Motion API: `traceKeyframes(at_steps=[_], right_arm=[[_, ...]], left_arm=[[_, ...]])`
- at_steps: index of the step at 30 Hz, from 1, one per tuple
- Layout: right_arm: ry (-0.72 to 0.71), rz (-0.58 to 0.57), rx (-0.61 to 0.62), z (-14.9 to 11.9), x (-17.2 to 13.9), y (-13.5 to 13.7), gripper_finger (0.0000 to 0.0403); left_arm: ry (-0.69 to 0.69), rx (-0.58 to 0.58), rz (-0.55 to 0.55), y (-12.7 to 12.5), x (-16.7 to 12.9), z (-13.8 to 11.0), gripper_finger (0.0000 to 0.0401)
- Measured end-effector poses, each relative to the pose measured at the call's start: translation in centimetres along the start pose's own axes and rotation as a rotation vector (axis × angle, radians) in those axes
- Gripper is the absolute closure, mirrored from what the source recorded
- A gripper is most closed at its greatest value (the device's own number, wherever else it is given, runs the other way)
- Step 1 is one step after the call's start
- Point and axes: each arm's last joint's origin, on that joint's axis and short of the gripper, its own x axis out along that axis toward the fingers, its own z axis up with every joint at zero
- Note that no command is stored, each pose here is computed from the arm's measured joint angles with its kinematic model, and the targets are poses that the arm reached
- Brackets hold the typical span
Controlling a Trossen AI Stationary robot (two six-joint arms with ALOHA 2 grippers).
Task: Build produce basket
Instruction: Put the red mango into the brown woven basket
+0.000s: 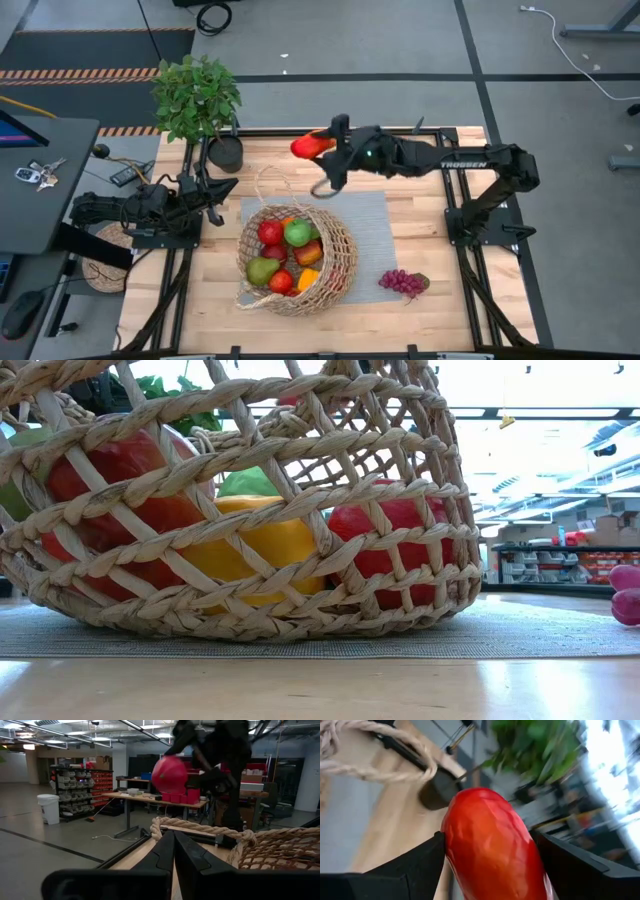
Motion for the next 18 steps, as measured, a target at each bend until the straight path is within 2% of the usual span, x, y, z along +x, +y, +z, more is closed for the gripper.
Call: traceKeyframes(at_steps=[7,13,18], right_arm=[[-0.022,0.199,0.373,-4.1,1.3,-2.1,0.0086],[-0.151,0.43,0.735,-6.1,1.5,-3.7,0.0086],[-0.332,0.634,0.966,-5.9,1.3,-5.2,0.0086]], left_arm=[[0.0,-0.007,0.0,0.0,0.0,0.0,0.0382],[0.0,-0.008,0.0,0.0,0.0,0.0,0.0387],[0.0,-0.007,0.0,0.0,0.0,0.0,0.0382]])
